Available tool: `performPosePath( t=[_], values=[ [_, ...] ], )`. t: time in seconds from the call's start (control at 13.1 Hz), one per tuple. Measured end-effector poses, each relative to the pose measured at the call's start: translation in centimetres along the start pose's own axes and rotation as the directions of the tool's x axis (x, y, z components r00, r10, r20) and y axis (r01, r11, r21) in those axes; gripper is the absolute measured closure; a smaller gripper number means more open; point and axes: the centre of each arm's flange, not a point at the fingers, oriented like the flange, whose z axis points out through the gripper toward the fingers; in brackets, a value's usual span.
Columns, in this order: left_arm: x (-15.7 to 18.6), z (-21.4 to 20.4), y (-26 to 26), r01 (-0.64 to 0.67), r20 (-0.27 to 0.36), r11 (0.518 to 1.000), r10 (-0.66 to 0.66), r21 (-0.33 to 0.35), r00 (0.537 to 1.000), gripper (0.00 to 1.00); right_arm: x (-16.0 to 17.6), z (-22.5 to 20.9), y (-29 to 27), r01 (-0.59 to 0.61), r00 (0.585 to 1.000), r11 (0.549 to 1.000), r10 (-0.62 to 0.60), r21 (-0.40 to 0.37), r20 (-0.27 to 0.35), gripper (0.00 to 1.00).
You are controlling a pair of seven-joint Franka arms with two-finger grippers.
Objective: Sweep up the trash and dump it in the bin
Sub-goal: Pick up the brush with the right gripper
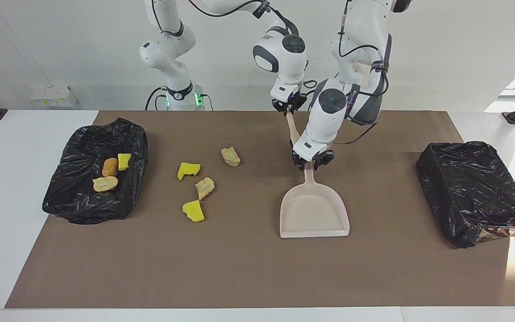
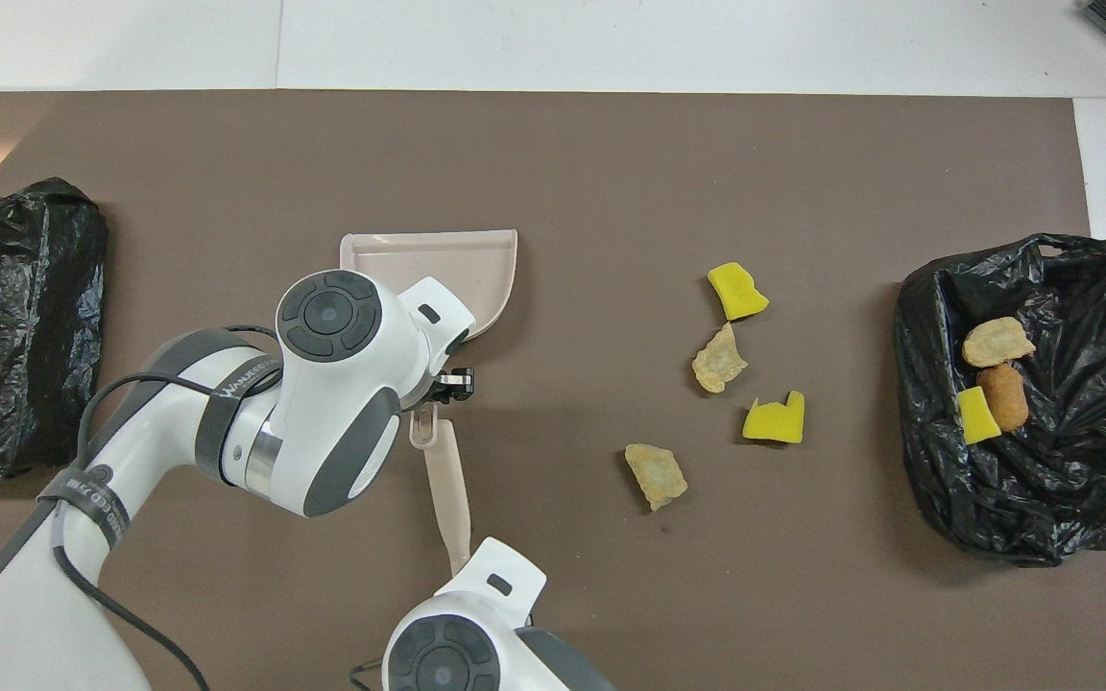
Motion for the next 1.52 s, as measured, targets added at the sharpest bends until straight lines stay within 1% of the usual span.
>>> performPosePath(
  t=[0.08, 0.15, 0.23, 0.3, 0.46, 0.61, 0.84, 0.91, 1.07, 1.14, 1.3, 1.45, 1.52],
  values=[
    [0.0, 0.1, 0.0, 0.000, -0.003, 1.000, 0.000, -0.001, 1.000, 0.54, 0.2, -2.2, 2.1, -0.033, 0.999, 0.999, 0.033, -0.016, 0.016, 0.74],
    [-0.1, 0.3, -0.1, 0.000, 0.001, 1.000, 0.000, 0.000, 1.000, 0.54, 0.1, -4.0, 4.2, -0.063, 0.998, 0.998, 0.064, -0.028, 0.028, 0.74],
    [-0.2, 0.5, -0.1, 0.001, 0.005, 1.000, -0.001, 0.003, 1.000, 0.59, 0.0, -5.1, 5.9, -0.089, 0.995, 0.995, 0.090, -0.034, 0.031, 0.74],
    [-0.4, 0.7, -0.2, 0.001, 0.009, 1.000, -0.001, 0.004, 1.000, 0.66, -0.3, -5.5, 7.5, -0.111, 0.993, 0.993, 0.113, -0.037, 0.030, 0.74],
    [-0.4, 0.8, -0.2, 0.003, 0.010, 1.000, -0.003, 0.004, 1.000, 0.68, -1.0, -4.6, 10.1, -0.149, 0.988, 0.987, 0.151, -0.054, 0.037, 0.74],
    [-0.5, 0.8, -0.2, 0.004, 0.010, 1.000, -0.004, 0.004, 1.000, 0.68, -0.7, -4.2, 13.2, -0.204, 0.978, 0.977, 0.207, -0.063, 0.038, 0.74],
    [-0.5, 0.8, -0.3, 0.006, 0.009, 1.000, -0.006, 0.004, 1.000, 0.68, 1.7, -5.7, 19.6, -0.333, 0.943, 0.942, 0.334, -0.037, 0.012, 0.74],
    [-0.5, 0.8, -0.3, 0.006, 0.009, 1.000, -0.006, 0.004, 1.000, 0.68, 2.5, -6.1, 22.3, -0.361, 0.932, 0.932, 0.361, -0.039, -0.001, 0.74],
    [-0.3, 0.6, -0.4, 0.009, 0.006, 1.000, -0.009, 0.003, 1.000, 0.68, 3.6, -6.2, 27.1, -0.389, 0.921, 0.918, 0.388, -0.071, -0.026, 0.74],
    [-0.1, 0.3, -0.5, 0.012, -0.001, 1.000, -0.012, 0.000, 1.000, 0.68, 4.0, -5.9, 29.1, -0.389, 0.921, 0.917, 0.388, -0.086, -0.026, 0.74],
    [0.9, -1.1, -0.8, 0.019, -0.024, 1.000, -0.020, -0.010, 1.000, 0.68, 3.9, -4.7, 31.7, -0.403, 0.915, 0.911, 0.403, -0.091, -0.016, 0.74],
    [2.0, -3.0, -1.8, -0.011, -0.033, 1.000, 0.011, -0.009, 0.999, 0.68, 3.1, -2.4, 32.6, -0.413, 0.911, 0.906, 0.412, -0.087, -0.028, 0.74],
    [2.6, -4.1, -2.9, -0.045, -0.025, 0.999, 0.045, -0.005, 0.999, 0.68, 2.3, -0.8, 32.9, -0.414, 0.910, 0.906, 0.412, -0.088, -0.034, 0.74]
  ],
)
